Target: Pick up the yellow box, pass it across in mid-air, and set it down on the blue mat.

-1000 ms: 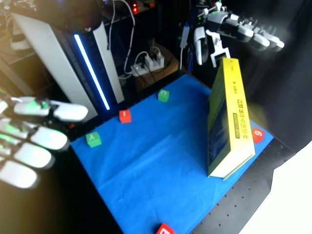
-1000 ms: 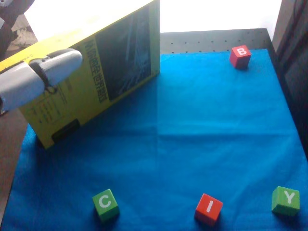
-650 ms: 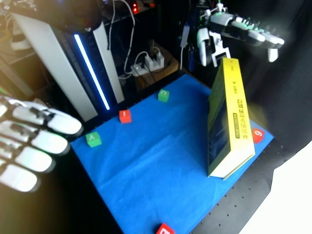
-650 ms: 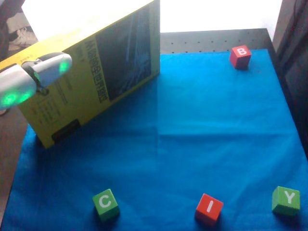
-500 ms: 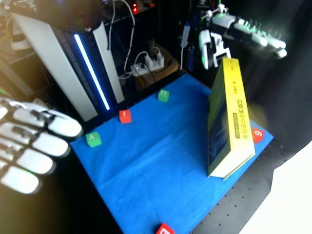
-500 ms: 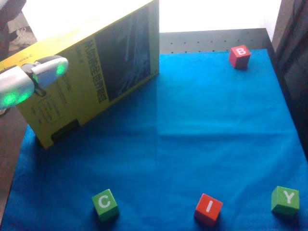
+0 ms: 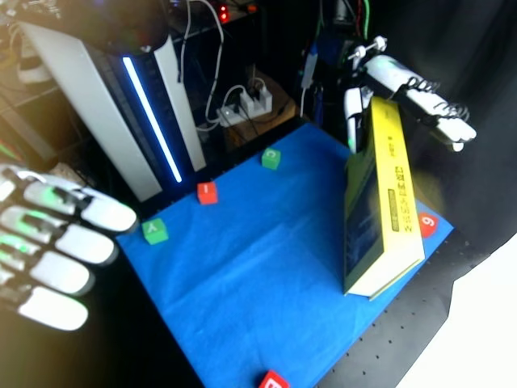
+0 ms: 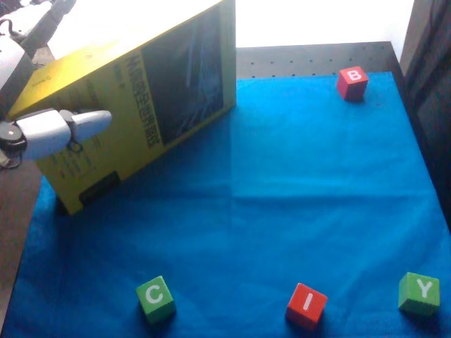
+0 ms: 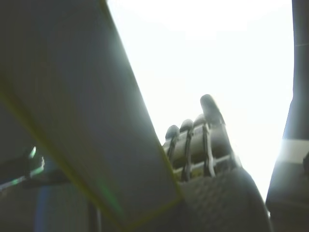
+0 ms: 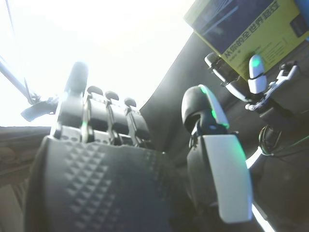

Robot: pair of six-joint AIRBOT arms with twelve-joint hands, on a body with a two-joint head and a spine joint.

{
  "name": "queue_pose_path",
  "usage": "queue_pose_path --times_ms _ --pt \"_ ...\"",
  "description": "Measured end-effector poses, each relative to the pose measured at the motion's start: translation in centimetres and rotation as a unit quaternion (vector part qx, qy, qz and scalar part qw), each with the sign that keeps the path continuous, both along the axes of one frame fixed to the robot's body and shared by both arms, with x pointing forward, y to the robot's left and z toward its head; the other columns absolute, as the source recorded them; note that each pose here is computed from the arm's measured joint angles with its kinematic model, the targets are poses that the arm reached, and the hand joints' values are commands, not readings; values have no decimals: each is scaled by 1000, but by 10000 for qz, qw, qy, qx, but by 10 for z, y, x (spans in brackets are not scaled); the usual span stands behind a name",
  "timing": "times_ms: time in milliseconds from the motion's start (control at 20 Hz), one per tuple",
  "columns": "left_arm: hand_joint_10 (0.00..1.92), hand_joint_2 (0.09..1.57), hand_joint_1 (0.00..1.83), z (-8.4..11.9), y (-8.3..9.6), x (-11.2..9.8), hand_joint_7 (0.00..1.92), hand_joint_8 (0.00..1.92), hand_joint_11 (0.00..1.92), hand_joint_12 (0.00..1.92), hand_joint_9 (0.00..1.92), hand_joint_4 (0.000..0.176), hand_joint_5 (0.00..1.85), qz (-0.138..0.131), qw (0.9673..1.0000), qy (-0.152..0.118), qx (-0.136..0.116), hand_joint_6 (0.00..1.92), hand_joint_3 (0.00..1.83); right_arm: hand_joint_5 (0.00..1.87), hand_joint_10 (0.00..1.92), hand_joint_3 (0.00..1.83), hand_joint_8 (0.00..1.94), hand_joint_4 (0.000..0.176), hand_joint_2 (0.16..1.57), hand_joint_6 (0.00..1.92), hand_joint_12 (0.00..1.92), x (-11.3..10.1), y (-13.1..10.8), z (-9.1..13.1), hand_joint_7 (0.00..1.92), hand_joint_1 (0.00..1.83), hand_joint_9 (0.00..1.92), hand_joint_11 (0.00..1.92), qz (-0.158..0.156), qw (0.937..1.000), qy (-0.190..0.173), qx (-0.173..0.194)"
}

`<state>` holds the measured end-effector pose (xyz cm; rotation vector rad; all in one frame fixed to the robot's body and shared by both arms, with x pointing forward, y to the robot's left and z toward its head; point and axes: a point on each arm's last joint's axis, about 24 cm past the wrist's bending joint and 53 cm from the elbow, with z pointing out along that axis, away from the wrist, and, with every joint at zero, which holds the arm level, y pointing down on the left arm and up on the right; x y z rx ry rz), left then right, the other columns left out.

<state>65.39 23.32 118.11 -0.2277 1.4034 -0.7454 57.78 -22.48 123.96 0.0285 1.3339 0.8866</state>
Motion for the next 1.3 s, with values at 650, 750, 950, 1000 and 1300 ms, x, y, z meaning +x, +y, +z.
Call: queue_pose_path --times_ms 650,750,950,1000,1300 --pt "1921 1221 1313 8 -28 -20 1494 1921 1682 1921 1621 0 1282 -446 9989 -150 49 1921 9 0 3 0 0 32 1283 0 831 1 -2 0 0 532 17 0 -34 10000 0 19" --pt "1921 1214 1329 17 -45 -32 1423 1921 1574 1921 1542 0 1256 -757 9964 -350 115 1921 3 0 0 1 0 75 1280 0 562 1 -2 1 0 445 0 0 -27 10000 -18 25" --pt "1921 1197 1269 49 -54 -43 1420 1921 1621 1921 1562 0 1221 -982 9906 -947 58 1921 0 0 0 0 0 73 1267 0 484 -5 5 16 0 490 0 0 166 9993 -339 64" --pt "1921 1212 1256 52 -56 -44 1439 1921 1650 1921 1591 0 1222 -1021 9897 -1004 50 1921 4 0 0 0 0 76 1232 0 587 -5 7 19 0 553 0 0 204 9990 -402 71" --pt "1921 1177 1218 58 -116 -51 1463 1921 1663 1921 1582 68 1288 -1842 9756 -1195 7 1921 0 0 0 0 0 64 1157 0 604 2 18 30 0 638 0 0 366 9971 -641 203"
